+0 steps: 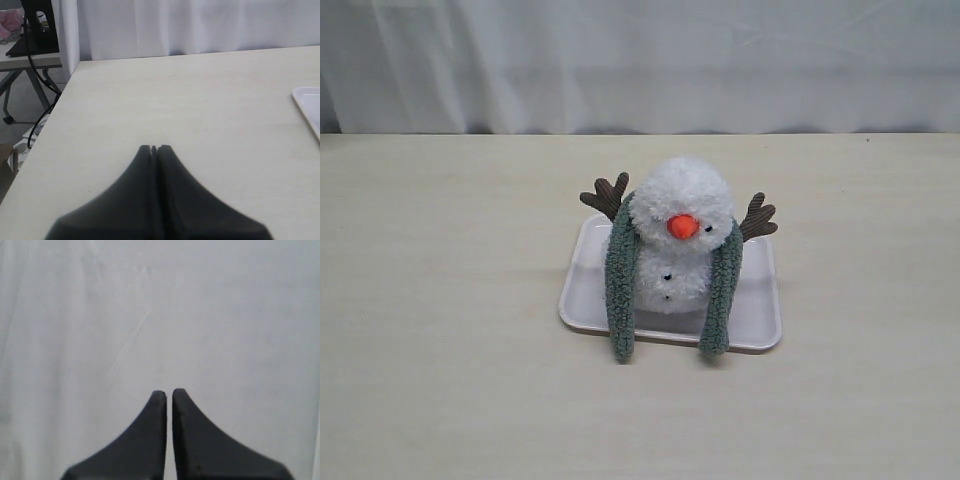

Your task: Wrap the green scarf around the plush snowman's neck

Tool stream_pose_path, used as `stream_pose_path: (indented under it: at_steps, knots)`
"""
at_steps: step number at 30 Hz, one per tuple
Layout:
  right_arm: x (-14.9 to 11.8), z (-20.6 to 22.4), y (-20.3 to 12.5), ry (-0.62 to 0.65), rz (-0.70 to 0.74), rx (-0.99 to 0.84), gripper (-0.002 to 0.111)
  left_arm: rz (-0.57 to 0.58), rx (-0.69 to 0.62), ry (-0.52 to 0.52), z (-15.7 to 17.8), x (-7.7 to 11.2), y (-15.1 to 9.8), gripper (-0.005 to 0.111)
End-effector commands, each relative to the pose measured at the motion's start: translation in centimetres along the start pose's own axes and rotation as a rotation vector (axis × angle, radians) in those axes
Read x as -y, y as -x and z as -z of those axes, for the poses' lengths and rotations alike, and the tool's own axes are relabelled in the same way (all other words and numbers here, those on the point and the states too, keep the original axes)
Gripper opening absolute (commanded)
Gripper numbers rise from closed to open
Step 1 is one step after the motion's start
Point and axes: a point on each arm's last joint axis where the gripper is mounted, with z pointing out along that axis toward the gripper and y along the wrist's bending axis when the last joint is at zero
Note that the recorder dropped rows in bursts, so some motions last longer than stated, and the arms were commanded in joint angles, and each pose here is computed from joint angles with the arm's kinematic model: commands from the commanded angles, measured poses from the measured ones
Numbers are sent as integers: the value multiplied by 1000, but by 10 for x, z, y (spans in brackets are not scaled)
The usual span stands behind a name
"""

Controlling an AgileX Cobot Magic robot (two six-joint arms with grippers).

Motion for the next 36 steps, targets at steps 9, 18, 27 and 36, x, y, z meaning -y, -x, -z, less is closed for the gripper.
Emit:
stream_pose_path:
  at_steps: [9, 18, 27, 36]
  knots:
    - [8, 5, 27, -144, 380, 284, 4, 3, 8, 0, 0, 0, 0, 0]
    - [8, 2, 16, -139, 380, 256, 4, 3, 8, 0, 0, 0, 0, 0]
    - [9, -12, -39, -110, 374, 102, 4, 3, 8, 0, 0, 0, 0, 0]
    - [10, -16, -90, -83, 368, -48, 4, 3, 6, 0, 0, 0, 0, 0]
